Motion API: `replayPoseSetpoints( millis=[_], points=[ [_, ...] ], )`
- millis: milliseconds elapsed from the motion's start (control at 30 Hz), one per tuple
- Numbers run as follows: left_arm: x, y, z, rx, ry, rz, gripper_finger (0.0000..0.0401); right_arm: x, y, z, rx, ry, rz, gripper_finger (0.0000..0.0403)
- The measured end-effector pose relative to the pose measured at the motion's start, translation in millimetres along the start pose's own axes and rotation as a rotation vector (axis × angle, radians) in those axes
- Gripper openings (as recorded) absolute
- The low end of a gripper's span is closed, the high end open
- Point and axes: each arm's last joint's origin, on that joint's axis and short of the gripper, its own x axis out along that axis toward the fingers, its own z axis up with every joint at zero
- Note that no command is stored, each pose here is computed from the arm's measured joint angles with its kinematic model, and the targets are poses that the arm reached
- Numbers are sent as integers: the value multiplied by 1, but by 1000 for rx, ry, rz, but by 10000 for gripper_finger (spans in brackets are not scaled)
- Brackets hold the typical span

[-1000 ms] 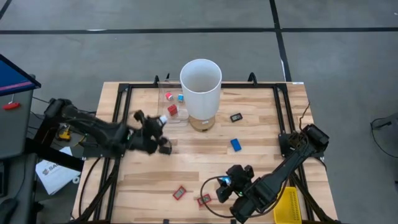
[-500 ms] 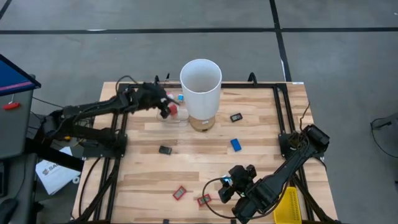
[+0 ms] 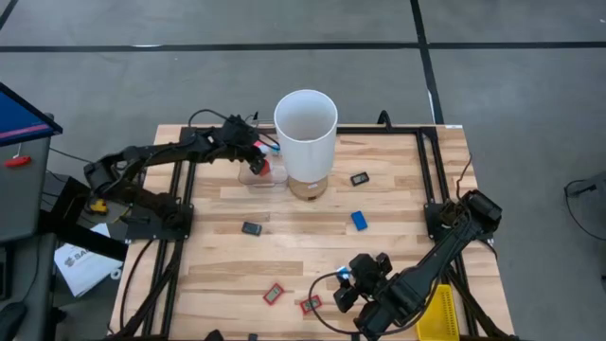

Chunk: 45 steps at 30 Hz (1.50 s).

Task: Pick & Place Office items
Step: Put the white charger adapter into the transparent bin, then put the blue charger adapter into the transparent bin

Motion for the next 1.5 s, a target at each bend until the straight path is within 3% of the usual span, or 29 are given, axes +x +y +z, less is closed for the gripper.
replayPoseSetpoints(
  millis=[700,1300,1500],
  points=[
    [-4,0,4,1,-43,-2,144,60,-25,-12,58,180,-145,234],
    [-5,-1,6,17,-58,-4,204,65,-24,-17,60,208,-160,234],
    [-24,-13,12,62,-129,-36,206,65,-24,-18,61,226,-161,234]
  ],
)
